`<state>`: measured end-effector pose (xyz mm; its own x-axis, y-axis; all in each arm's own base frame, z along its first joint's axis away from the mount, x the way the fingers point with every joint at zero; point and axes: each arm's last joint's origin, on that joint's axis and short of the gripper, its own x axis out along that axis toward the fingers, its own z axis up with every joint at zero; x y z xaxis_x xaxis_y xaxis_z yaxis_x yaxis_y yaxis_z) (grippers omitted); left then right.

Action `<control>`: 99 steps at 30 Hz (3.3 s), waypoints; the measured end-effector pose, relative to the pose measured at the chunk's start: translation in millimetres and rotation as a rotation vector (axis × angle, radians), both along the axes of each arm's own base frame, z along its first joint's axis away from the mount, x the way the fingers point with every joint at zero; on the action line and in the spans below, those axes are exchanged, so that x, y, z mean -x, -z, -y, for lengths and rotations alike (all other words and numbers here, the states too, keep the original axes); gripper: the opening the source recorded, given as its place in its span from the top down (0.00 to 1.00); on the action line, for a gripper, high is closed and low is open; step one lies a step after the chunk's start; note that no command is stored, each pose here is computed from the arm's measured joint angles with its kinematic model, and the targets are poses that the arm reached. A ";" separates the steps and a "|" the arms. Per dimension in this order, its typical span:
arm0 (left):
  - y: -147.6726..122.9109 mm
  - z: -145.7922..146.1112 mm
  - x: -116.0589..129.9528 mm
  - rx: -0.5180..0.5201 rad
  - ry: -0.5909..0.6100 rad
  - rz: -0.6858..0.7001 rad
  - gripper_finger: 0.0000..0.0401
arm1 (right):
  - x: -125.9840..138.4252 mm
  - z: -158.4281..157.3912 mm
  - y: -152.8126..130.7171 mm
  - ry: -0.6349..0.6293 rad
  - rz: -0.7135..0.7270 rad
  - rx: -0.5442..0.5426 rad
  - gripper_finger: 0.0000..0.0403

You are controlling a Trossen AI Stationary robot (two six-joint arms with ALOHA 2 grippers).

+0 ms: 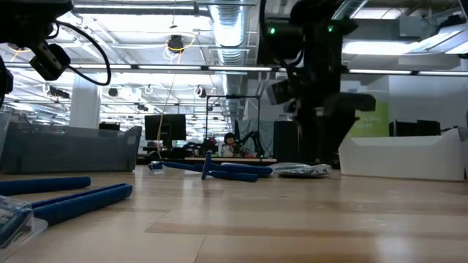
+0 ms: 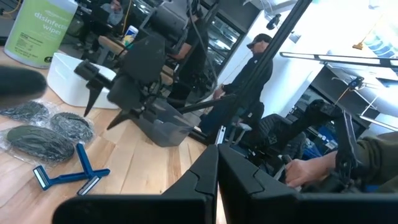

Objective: Pick & Place Travel size toiletries
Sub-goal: Put the black hairbrush into the white bin

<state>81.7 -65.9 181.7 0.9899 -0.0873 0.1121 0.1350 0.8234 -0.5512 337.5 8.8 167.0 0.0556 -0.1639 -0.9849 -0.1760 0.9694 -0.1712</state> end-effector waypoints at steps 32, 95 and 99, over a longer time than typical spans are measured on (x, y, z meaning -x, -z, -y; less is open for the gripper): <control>-0.9 -0.1 0.1 0.007 0.000 0.006 1.00 | 1.6 16.8 -8.6 0.037 0.027 -0.016 0.98; -2.0 -0.3 0.2 0.018 0.000 0.015 1.00 | 84.4 60.0 -78.0 0.907 -0.132 0.190 0.69; -2.1 -0.3 0.2 0.018 -0.001 0.015 1.00 | 87.6 59.4 -93.4 0.920 0.015 0.146 0.54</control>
<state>81.5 -65.6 183.8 0.9881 -0.0845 0.1286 0.1430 0.8135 -0.5637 249.9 -50.6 260.4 -0.1452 -0.2716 -0.9514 0.6540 0.6952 -0.2983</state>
